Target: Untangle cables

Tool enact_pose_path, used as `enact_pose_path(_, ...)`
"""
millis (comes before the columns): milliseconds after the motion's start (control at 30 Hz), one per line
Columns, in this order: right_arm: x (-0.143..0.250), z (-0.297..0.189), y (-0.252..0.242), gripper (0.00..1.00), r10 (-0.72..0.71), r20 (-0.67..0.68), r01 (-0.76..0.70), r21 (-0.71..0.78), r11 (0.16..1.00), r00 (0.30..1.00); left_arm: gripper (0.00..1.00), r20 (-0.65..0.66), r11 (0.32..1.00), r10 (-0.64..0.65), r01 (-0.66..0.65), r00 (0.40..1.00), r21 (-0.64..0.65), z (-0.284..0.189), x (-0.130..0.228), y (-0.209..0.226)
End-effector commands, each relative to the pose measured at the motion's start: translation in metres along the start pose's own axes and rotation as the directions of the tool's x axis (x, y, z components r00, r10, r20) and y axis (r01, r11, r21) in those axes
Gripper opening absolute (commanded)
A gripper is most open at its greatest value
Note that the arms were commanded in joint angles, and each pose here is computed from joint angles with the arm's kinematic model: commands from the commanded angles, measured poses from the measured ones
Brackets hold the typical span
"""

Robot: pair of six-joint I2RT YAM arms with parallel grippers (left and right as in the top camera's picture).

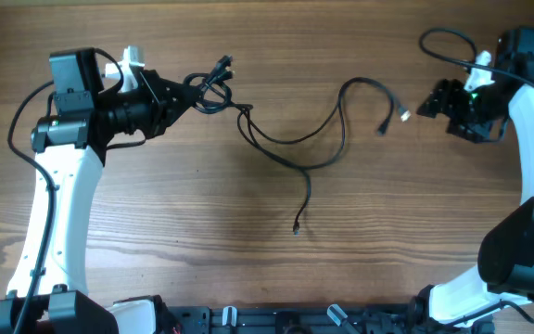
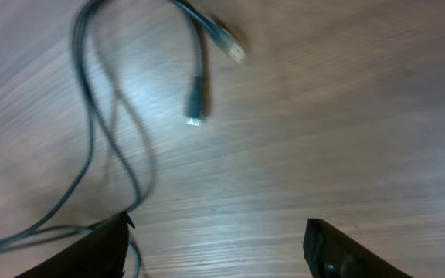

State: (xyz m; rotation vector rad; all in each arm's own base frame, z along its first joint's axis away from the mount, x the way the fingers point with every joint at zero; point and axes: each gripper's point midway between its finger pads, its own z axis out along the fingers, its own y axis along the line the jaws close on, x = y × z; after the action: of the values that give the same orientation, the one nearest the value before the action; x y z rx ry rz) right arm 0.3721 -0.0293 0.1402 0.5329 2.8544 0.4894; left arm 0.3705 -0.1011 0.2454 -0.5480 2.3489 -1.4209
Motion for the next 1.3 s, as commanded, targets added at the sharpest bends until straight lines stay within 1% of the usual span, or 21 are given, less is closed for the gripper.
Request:
enact_pose_path(0,0.007,-0.020,0.074,0.78,-0.300,0.079,0.308,-0.356,0.882,0.951,0.04,-0.087,0.929,0.330,-0.307,0.940,0.206,-0.006,0.031,-0.042)
enact_pose_path(67,0.009,-0.054,0.115,0.80,-0.400,0.219,0.455,-0.474,0.754,0.890,0.04,-0.102,0.897,0.410,-0.380,0.906,0.225,-0.001,0.042,-0.044)
enact_pose_path(133,0.016,-0.081,0.142,0.82,-0.448,0.317,0.548,-0.491,0.676,0.836,0.04,-0.117,0.866,0.472,-0.436,0.874,0.244,0.006,0.052,-0.047)
enact_pose_path(167,0.032,-0.095,0.164,0.82,-0.497,0.360,0.614,-0.486,0.622,0.789,0.04,-0.126,0.832,0.534,-0.493,0.836,0.255,0.013,0.062,-0.049)
enact_pose_path(200,0.048,-0.100,0.181,0.82,-0.536,0.370,0.650,-0.490,0.581,0.759,0.04,-0.129,0.823,0.557,-0.525,0.820,0.219,0.021,0.064,-0.046)
enact_pose_path(233,0.057,-0.101,0.190,0.82,-0.557,0.371,0.666,-0.494,0.559,0.743,0.04,-0.131,0.823,0.562,-0.535,0.817,0.190,0.025,0.063,-0.043)
enact_pose_path(333,0.082,-0.097,0.216,0.77,-0.613,0.352,0.696,-0.500,0.515,0.707,0.04,-0.146,0.822,0.569,-0.555,0.809,0.125,0.037,0.066,-0.036)
enact_pose_path(367,0.090,-0.093,0.225,0.75,-0.622,0.339,0.694,-0.503,0.514,0.706,0.04,-0.154,0.825,0.565,-0.552,0.810,0.123,0.040,0.068,-0.036)
enact_pose_path(433,0.102,-0.087,0.247,0.66,-0.639,0.332,0.705,-0.494,0.509,0.694,0.04,-0.165,0.853,0.521,-0.509,0.837,0.113,0.042,0.071,-0.036)
enact_pose_path(467,0.106,-0.084,0.256,0.64,-0.645,0.334,0.713,-0.481,0.510,0.687,0.04,-0.163,0.871,0.491,-0.482,0.856,0.091,0.042,0.068,-0.034)
enact_pose_path(533,0.115,-0.077,0.270,0.58,-0.653,0.331,0.723,-0.445,0.529,0.682,0.04,-0.145,0.918,0.393,-0.396,0.908,0.007,0.043,0.060,-0.025)
enact_pose_path(633,0.127,-0.067,0.283,0.44,-0.660,0.317,0.728,-0.397,0.560,0.681,0.04,-0.146,0.944,0.324,-0.329,0.935,-0.009,0.043,0.060,-0.024)
enact_pose_path(700,0.133,-0.062,0.290,0.37,-0.670,0.319,0.740,-0.358,0.569,0.670,0.04,-0.150,0.958,0.280,-0.286,0.948,-0.018,0.043,0.061,-0.023)
enact_pose_path(767,0.138,-0.057,0.293,0.36,-0.685,0.317,0.753,-0.334,0.566,0.656,0.04,-0.164,0.962,0.270,-0.274,0.949,-0.002,0.042,0.064,-0.025)
enact_pose_path(867,0.146,-0.047,0.297,0.34,-0.703,0.296,0.760,-0.331,0.559,0.647,0.04,-0.203,0.963,0.269,-0.262,0.942,0.060,0.041,0.073,-0.034)
enact_pose_path(967,0.146,-0.032,0.300,0.27,-0.718,0.276,0.765,-0.332,0.552,0.639,0.04,-0.236,0.963,0.265,-0.246,0.935,0.105,0.039,0.081,-0.040)
enact_pose_path(1000,0.146,-0.030,0.300,0.24,-0.718,0.274,0.764,-0.332,0.553,0.639,0.04,-0.239,0.965,0.260,-0.242,0.935,0.102,0.039,0.082,-0.039)
enact_pose_path(1067,0.144,-0.023,0.301,0.22,-0.720,0.266,0.762,-0.333,0.555,0.641,0.04,-0.243,0.967,0.254,-0.237,0.936,0.098,0.038,0.083,-0.038)
enact_pose_path(1233,0.149,-0.009,0.305,0.21,-0.732,0.236,0.758,-0.356,0.546,0.639,0.04,-0.244,0.967,0.252,-0.235,0.936,0.098,0.038,0.083,-0.038)
enact_pose_path(1267,0.153,-0.007,0.307,0.21,-0.743,0.234,0.764,-0.369,0.529,0.627,0.04,-0.244,0.967,0.252,-0.235,0.936,0.098,0.038,0.083,-0.038)
